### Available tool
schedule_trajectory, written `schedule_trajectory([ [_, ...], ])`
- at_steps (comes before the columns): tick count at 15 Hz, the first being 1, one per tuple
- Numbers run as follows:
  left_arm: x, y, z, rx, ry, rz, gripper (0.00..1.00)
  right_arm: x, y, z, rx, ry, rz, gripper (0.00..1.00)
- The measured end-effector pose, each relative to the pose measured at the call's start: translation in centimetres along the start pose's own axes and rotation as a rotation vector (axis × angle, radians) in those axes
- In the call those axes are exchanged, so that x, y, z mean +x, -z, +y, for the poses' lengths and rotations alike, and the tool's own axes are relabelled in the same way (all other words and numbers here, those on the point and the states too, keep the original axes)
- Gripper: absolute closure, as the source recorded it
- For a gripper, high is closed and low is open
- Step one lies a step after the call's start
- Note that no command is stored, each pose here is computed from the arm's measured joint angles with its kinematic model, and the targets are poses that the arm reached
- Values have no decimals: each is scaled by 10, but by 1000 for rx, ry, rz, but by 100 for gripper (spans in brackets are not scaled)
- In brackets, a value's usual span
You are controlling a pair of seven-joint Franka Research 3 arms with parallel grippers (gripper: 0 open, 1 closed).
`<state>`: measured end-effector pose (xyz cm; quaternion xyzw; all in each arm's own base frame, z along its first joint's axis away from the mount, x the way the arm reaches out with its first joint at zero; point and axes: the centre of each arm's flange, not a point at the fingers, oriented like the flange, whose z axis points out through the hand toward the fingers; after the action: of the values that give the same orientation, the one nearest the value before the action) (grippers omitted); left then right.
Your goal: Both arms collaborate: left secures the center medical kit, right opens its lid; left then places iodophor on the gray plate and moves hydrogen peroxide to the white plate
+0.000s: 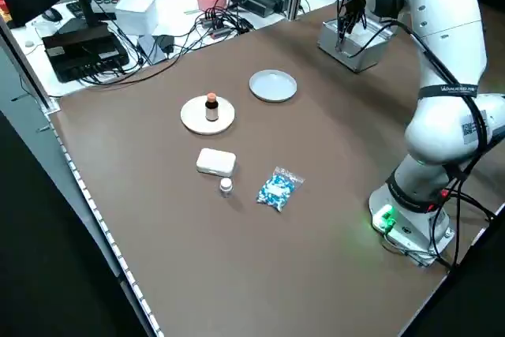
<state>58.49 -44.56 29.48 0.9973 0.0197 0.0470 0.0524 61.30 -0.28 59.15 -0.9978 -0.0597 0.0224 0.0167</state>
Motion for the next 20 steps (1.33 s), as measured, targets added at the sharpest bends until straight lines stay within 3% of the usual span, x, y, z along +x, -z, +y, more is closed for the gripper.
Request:
schedule_trajectory([
  [6, 11, 18, -7, 39, 18, -6, 46, 2, 3, 1, -4, -1, 27, 1],
  [10, 10, 30, 2, 27, 17, 8, 46, 2, 5, 6, -6, -9, 38, 1],
  [20, -9, 9, 24, 8, 1, -5, 46, 1, 8, 10, -6, -16, 46, 1],
])
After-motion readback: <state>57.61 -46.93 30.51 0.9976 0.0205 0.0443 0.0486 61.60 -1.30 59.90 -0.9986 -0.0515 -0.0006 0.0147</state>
